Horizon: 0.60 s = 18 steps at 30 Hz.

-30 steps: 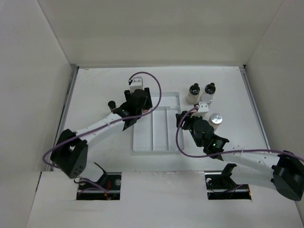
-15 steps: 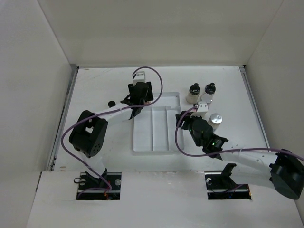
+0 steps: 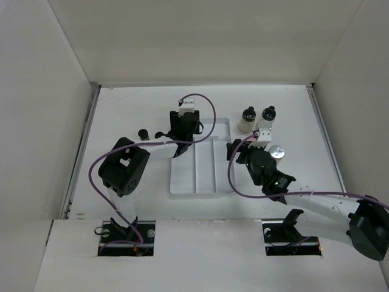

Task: Organize the condiment bottles

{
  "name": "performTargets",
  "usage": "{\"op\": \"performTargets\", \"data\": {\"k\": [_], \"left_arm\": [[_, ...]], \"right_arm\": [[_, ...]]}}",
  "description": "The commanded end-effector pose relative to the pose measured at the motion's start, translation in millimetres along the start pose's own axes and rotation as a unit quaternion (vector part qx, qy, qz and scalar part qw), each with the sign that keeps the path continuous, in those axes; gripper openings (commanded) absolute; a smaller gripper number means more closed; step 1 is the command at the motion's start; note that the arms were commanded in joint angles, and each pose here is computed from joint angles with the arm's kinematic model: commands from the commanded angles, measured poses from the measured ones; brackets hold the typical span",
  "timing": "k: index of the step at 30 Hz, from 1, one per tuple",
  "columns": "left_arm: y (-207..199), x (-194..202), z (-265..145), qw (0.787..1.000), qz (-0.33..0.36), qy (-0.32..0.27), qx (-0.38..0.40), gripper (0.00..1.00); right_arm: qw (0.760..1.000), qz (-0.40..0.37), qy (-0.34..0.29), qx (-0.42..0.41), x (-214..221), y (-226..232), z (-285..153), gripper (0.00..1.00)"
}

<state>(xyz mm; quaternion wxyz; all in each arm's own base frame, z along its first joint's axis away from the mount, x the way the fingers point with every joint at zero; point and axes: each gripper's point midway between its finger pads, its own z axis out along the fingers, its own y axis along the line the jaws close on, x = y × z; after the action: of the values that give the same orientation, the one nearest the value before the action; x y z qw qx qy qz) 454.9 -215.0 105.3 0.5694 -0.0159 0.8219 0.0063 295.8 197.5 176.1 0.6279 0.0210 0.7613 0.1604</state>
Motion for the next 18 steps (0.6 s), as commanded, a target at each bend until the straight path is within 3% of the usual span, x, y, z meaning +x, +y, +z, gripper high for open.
{"op": "performTargets", "data": {"k": [1,5,8,14,18], "left_arm": [[6.1,-39.8,-6.1,0.997,-0.024,-0.070,-0.035,0.65],[-2.8,-41.7,-16.4,0.996,-0.029,-0.081,-0.022,0.87],[-11.6,-56.5,-28.8,0.994,-0.046,-0.104,-0.005,0.95],[-34.1,-97.1,-71.4,0.983,-0.077,-0.155,0.055,0.98],[-44.1,-102.3,-114.5,0.973,-0.103,-0.174,0.110,0.98]], "right_arm": [[0.999,0.029,-0.032,0.032,-27.7,-15.5,-0.1,0.85],[0.996,0.039,-0.018,0.076,-34.2,-39.8,5.3,0.85],[0.994,0.022,0.008,0.107,-31.6,-52.5,12.5,0.84],[0.987,-0.010,0.046,0.152,-31.6,-69.0,23.4,0.82],[0.981,-0.031,0.076,0.173,-27.5,-78.7,35.4,0.77]]}}
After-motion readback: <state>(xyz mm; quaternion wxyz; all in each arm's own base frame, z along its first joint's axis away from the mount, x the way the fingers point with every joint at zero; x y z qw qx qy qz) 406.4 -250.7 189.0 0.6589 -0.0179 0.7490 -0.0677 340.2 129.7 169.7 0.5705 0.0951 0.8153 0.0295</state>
